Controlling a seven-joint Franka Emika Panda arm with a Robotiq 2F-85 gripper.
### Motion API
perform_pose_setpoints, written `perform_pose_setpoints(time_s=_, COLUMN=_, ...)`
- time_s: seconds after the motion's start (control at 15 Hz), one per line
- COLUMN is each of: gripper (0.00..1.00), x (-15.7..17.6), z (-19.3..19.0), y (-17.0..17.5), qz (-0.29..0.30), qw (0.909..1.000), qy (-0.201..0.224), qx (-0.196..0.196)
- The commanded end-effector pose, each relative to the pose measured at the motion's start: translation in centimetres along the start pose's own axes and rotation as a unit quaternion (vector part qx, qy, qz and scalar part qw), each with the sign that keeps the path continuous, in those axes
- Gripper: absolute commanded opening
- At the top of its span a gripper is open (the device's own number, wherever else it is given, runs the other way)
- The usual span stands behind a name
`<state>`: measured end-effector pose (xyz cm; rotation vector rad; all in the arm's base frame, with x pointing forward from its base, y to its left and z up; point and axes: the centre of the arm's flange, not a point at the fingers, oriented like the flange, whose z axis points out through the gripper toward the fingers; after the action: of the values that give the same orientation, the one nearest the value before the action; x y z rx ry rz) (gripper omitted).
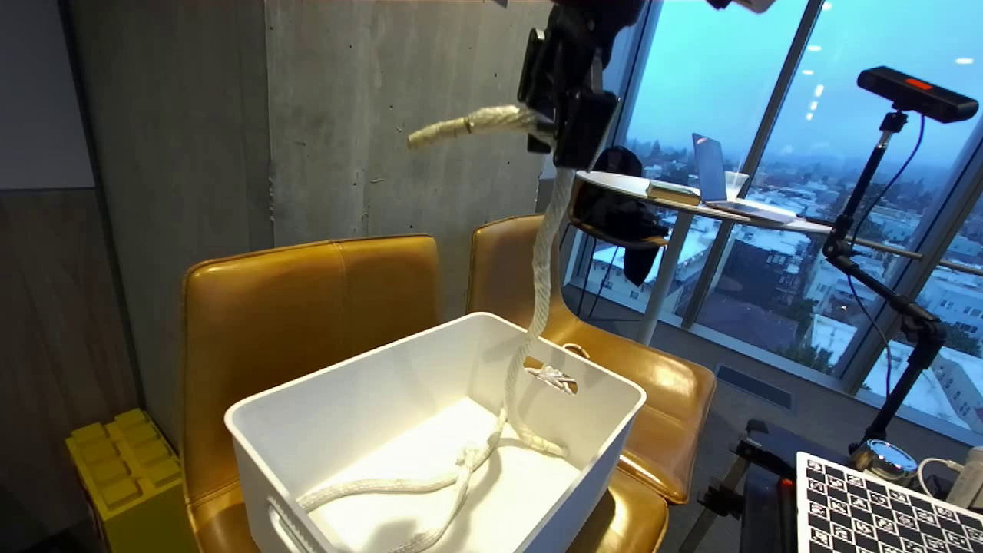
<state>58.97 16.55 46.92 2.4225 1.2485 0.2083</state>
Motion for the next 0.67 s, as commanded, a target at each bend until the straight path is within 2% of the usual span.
perform_pose_setpoints(time_s=0.0, gripper=0.0, x=-0.5, z=2.2, y=-1.2, qz=0.0, qw=1.0, qy=0.003, qx=0.006)
perform_pose_setpoints(time_s=0.2, gripper=0.0, x=-0.8, z=3.8, y=-1.5, qz=-0.005, qw=0.9999, qy=-0.002, qx=0.014)
perform_pose_setpoints(time_s=0.27, gripper=0.25, x=-1.1, z=4.2, y=-1.7, qz=-0.003, qw=0.9998, qy=-0.006, qx=0.016)
perform_pose_setpoints(time_s=0.4, gripper=0.32, x=-1.5, z=5.0, y=-2.0, qz=-0.002, qw=0.9997, qy=-0.013, qx=0.021)
perform_pose_setpoints(time_s=0.6, gripper=0.54, x=-2.6, z=6.3, y=-2.2, qz=-0.001, qw=0.9994, qy=-0.021, qx=0.028)
